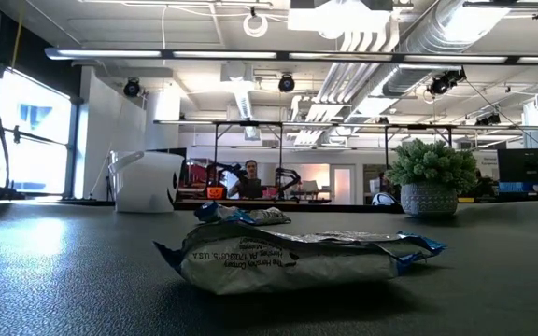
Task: Sort candy
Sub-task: Put the white chocolate into the white bucket
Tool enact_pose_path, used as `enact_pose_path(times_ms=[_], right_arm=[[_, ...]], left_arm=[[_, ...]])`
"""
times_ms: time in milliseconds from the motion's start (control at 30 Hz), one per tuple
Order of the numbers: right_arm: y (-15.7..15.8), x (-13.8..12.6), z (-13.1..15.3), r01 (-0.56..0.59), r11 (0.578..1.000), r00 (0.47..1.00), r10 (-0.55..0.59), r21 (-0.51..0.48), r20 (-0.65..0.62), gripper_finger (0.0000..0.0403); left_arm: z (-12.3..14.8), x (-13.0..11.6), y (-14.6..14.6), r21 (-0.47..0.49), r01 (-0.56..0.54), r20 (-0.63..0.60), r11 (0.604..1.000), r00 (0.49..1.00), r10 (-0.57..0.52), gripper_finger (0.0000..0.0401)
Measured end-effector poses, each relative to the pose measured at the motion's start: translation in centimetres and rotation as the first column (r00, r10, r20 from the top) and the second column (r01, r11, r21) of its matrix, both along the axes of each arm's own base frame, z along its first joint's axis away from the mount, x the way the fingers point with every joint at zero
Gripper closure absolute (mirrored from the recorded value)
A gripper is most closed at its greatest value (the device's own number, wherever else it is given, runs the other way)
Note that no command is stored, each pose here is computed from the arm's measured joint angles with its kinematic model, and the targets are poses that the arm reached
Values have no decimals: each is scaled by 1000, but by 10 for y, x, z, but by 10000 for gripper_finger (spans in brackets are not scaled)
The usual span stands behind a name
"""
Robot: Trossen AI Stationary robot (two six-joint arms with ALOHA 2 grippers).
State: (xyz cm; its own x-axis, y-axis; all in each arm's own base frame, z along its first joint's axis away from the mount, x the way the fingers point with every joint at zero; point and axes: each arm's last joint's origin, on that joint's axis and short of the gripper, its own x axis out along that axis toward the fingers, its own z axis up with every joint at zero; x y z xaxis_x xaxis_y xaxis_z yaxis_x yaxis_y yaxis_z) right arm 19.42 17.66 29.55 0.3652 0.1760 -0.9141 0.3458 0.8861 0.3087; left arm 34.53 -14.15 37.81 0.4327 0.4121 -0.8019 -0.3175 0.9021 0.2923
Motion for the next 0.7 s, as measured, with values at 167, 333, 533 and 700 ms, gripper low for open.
enact_pose_path(times_ms=[167,333,533,700], right_arm=[[-27,12,-1,-22,993,1000,21,-118,-13,259],[-62,34,0,53,979,998,-47,-198,36,259],[-113,64,5,309,926,945,-275,-215,175,259],[-150,85,0,556,826,810,-511,-96,288,259]], left_arm=[[-6,-10,12,48,-44,-23,998,999,45,249],[-11,-29,35,106,-76,-62,991,995,83,249],[-10,-68,78,146,-102,-123,984,985,121,249],[-20,-104,114,158,-179,-146,971,968,203,249]])
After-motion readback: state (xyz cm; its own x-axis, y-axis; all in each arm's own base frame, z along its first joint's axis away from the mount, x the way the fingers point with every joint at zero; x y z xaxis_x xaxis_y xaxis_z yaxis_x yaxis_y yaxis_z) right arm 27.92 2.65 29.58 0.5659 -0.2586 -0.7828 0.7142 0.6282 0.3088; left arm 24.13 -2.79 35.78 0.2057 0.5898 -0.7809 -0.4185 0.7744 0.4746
